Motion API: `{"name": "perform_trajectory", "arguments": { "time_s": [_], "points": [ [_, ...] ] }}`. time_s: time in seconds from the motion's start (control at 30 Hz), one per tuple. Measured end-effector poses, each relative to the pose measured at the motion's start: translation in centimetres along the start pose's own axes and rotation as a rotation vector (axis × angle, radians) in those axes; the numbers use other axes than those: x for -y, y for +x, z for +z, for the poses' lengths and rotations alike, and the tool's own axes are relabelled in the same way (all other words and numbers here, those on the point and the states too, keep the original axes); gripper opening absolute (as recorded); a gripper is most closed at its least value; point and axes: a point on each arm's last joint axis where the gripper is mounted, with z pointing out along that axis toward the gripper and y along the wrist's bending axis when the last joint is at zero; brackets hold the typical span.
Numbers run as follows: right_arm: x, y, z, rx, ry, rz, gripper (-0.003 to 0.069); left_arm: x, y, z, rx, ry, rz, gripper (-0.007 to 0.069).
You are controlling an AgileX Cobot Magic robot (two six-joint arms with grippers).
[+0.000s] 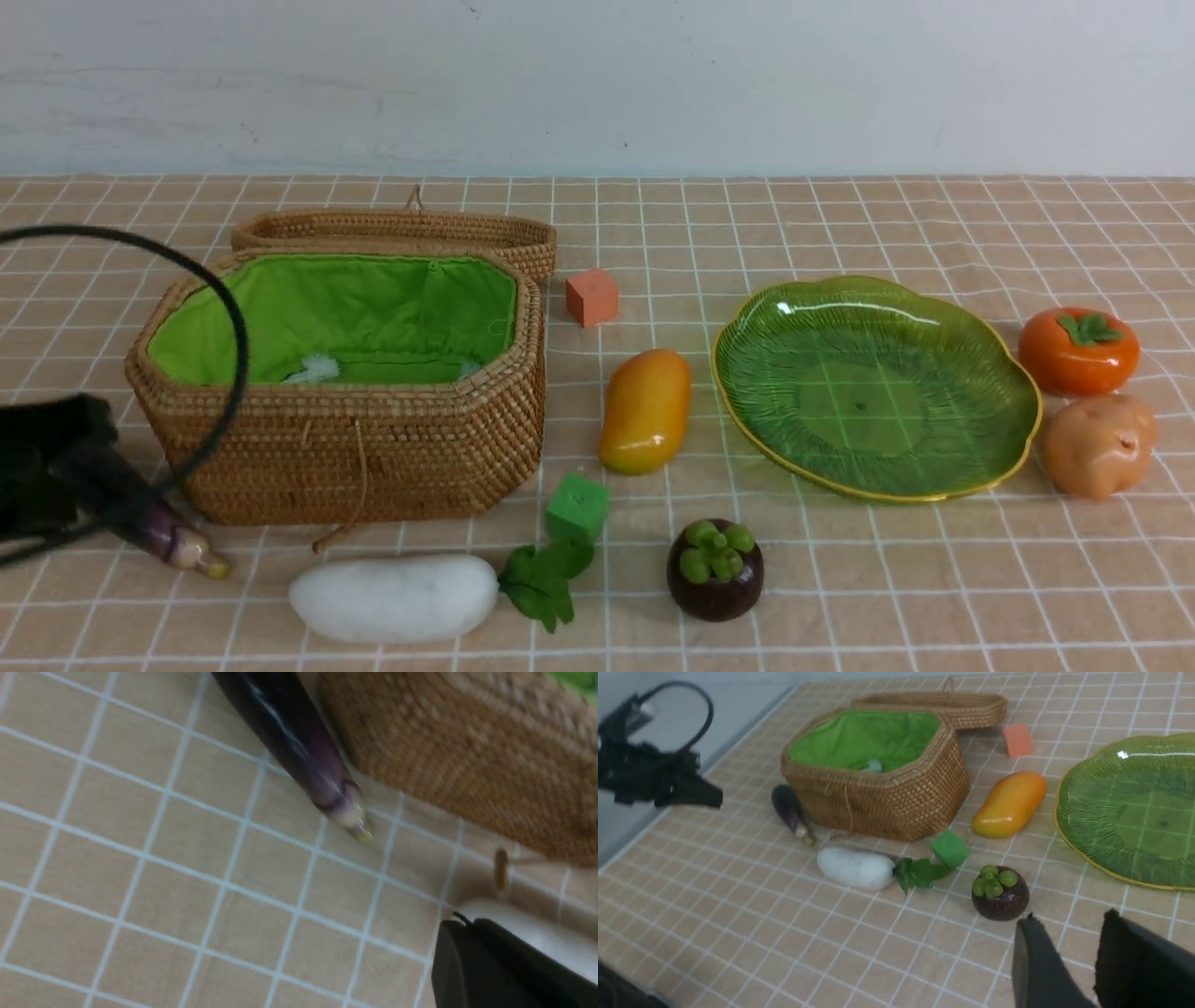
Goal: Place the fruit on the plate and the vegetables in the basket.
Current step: Use the left arm to grab an eggplant and put it into the left basket
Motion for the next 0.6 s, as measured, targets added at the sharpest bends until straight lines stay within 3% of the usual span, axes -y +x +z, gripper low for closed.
{"name": "perform_trajectory", "arguments": {
  "time_s": [0.2, 0.6],
  "points": [
    [-0.3, -1.5, -0.2, 0.007, 0.009, -0.120, 0.0209, -3.3, -2.6, 3.0, -0.021, -0.059, -0.173, -0.0013],
    [0.1, -2.6, -0.2, 0.119, 0.057, -0.181, 0.0211, -4.3, -3.9, 9.0, -0.054, -0.104, -0.154, -0.0013]
  ]
}}
